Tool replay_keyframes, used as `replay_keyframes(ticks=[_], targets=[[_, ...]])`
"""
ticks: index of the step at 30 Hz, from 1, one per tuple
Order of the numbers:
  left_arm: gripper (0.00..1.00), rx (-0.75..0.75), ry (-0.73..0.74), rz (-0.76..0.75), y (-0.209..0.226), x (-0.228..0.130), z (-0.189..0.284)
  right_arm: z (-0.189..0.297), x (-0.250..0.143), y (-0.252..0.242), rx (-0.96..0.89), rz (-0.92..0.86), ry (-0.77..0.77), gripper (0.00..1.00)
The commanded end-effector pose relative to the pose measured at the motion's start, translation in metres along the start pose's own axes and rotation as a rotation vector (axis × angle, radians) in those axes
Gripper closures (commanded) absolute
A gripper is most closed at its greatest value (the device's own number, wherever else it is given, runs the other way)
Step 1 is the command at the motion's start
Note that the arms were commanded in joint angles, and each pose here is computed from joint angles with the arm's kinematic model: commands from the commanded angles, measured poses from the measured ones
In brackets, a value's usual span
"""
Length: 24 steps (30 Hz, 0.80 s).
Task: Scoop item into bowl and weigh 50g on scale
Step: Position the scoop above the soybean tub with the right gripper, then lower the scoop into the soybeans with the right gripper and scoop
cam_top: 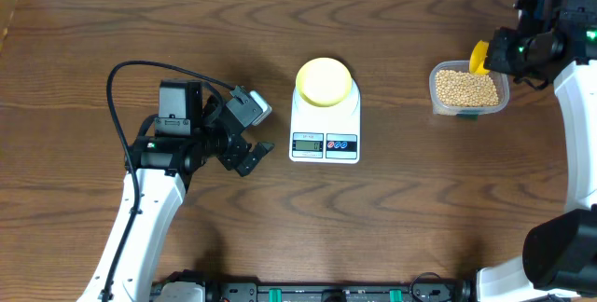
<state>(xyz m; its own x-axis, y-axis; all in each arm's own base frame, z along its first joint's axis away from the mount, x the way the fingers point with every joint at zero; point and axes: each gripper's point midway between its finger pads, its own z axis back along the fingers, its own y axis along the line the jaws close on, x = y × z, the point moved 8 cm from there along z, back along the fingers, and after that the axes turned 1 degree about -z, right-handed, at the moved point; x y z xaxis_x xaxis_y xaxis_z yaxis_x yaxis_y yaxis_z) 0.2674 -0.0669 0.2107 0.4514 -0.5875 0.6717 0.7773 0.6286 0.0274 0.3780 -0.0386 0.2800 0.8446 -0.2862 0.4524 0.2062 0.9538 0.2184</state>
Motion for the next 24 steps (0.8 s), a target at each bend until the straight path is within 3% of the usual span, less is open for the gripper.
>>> replay_keyframes(ticks=[1, 18, 24], targets=[[0.02, 0.003, 0.008, -0.012, 0.001, -0.001, -0.001, 0.022, 0.012, 0.009, 0.045, -0.062, -0.039, 0.99], [0.03, 0.003, 0.008, -0.012, 0.001, -0.001, -0.001, 0.037, 0.002, -0.012, -0.134, -0.198, 0.013, 0.99], [0.02, 0.003, 0.008, -0.012, 0.001, -0.001, -0.001, 0.034, 0.004, -0.030, -0.115, -0.185, 0.033, 0.99]])
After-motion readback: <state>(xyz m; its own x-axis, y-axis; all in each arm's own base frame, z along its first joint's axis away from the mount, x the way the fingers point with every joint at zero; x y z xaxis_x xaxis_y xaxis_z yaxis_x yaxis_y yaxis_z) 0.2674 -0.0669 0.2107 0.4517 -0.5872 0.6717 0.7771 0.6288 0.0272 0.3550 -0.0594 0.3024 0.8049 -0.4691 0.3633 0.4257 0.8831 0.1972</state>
